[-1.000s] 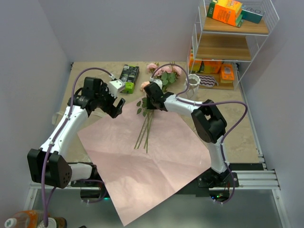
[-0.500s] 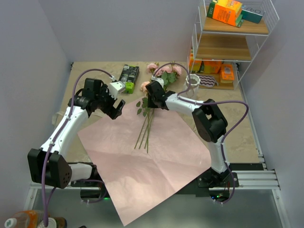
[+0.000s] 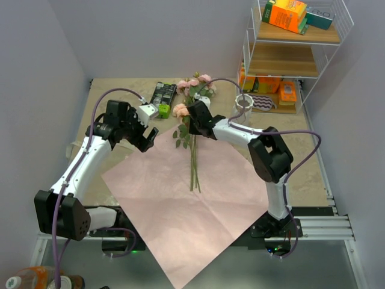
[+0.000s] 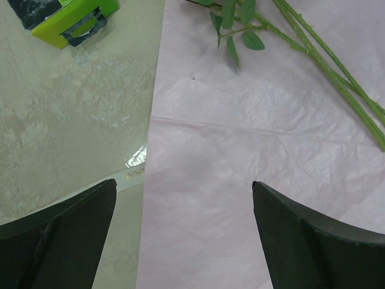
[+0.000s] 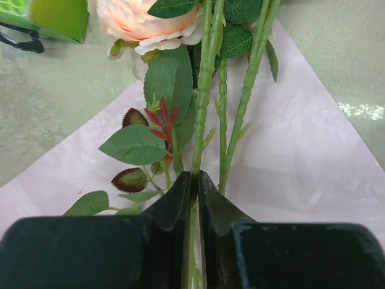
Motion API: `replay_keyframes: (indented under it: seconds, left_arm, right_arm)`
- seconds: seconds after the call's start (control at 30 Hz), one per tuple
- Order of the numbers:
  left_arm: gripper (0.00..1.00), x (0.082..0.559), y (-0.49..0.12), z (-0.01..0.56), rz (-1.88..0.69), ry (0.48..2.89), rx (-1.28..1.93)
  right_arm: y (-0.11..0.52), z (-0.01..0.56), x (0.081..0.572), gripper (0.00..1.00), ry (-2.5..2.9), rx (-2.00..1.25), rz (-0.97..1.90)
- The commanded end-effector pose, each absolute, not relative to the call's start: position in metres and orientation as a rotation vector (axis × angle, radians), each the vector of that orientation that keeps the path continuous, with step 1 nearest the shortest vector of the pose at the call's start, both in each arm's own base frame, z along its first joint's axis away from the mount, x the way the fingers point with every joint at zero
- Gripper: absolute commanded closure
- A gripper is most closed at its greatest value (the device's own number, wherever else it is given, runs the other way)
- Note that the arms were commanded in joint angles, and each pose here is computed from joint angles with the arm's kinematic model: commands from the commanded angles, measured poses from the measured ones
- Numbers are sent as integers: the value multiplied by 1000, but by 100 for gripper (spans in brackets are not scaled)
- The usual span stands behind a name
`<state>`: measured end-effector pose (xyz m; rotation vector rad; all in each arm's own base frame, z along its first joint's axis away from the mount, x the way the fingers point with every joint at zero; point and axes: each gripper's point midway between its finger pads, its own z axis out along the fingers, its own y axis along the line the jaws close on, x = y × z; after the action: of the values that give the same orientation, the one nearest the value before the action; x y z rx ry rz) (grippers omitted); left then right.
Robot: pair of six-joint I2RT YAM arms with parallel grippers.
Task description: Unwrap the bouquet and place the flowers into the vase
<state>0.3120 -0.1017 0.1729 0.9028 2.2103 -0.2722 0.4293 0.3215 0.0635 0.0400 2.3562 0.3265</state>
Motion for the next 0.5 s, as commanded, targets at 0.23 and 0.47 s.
replay_keyframes:
  seconds: [0.23, 0.47]
  left_arm:
    - [1, 315, -103, 195, -269, 2147, 888]
    - [1, 315, -103, 196, -270, 2151, 883]
  right_arm:
    - [325, 205, 418, 95, 2038, 79, 549]
    - [314, 260, 391, 96, 1925, 53, 602]
